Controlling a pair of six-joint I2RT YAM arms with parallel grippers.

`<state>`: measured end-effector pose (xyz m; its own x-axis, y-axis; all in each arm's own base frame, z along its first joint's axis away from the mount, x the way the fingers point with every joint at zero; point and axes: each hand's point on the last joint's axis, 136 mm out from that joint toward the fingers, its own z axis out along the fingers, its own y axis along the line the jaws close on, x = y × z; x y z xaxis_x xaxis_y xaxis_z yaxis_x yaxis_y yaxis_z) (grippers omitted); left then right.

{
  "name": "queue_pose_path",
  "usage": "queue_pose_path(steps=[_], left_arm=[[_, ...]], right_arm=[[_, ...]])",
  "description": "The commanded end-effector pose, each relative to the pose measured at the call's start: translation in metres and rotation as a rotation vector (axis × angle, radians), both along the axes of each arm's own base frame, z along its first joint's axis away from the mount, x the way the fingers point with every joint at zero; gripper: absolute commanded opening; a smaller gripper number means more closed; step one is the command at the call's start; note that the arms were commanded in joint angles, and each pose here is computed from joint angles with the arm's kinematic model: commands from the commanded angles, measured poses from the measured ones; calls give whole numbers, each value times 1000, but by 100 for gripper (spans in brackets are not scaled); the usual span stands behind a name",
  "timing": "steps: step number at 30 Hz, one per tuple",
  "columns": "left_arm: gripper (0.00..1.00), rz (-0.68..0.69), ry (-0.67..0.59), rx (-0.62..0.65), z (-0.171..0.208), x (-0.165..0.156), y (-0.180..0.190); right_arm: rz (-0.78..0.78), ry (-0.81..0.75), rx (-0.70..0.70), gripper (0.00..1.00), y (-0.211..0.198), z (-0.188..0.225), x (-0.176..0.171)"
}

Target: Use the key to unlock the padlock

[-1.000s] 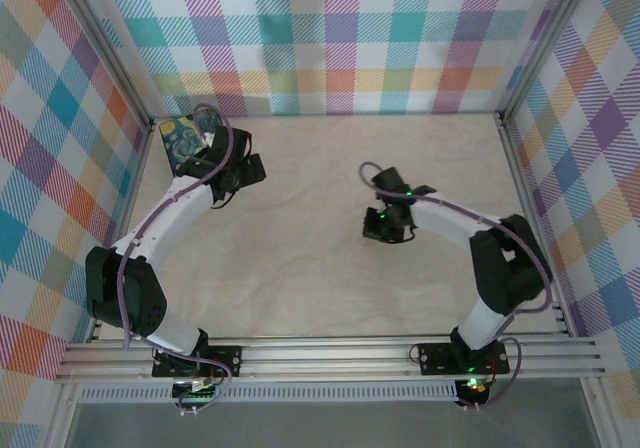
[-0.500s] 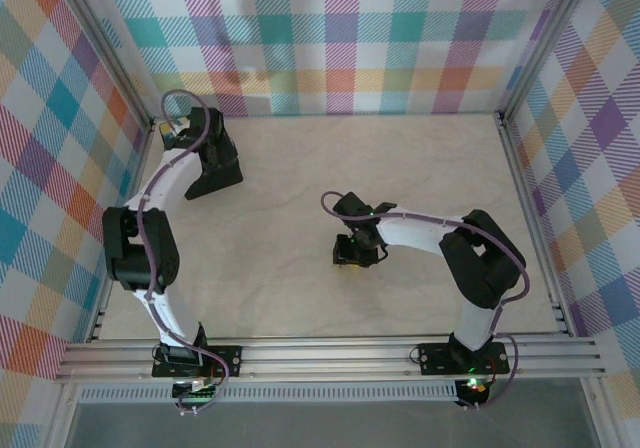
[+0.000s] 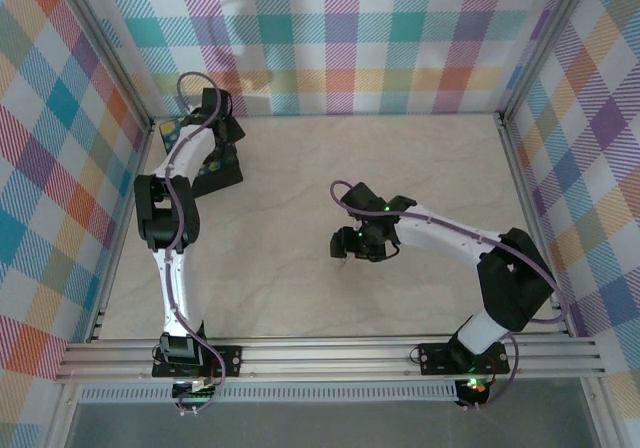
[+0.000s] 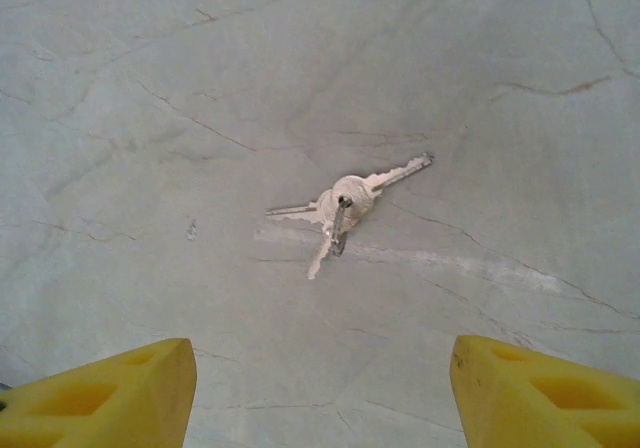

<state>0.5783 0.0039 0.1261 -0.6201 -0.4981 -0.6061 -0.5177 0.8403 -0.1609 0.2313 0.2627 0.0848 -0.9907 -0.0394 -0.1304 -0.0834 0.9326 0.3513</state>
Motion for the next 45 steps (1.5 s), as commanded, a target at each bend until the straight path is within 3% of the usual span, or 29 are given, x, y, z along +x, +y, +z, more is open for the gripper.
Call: queue_pose_path(steps=[1,6,11,15,18,21,38,41,45], left_arm=[[82,-62,84,145,-2,-4,1],[81,-157,140,162,-20,-7,-15],[82,-162,196,223,-30,-15,-16],[68,-182,255,257,-42,-25,-17],[66,-215,312,327,-48,-36,-19],[61,-249,339,317,-54,-50,-27],[60,-626,274,213,-57,-166,-156],[60,-664,243,157,-46,-175,-173],[66,-643,151,78,-1,-178,-178]], right_arm=[[19,-1,2,68,1,7,-1],[20,4,3,68,0,6,-1],[16,-2,15,69,-3,10,-4],[10,-13,24,69,-9,15,-11],[-2,-20,30,69,-16,18,-16],[-8,-31,40,69,-21,23,-21],[-39,-63,49,69,-37,33,-32],[-57,-81,41,69,-44,35,-31],[-89,-100,64,69,-51,42,-28]])
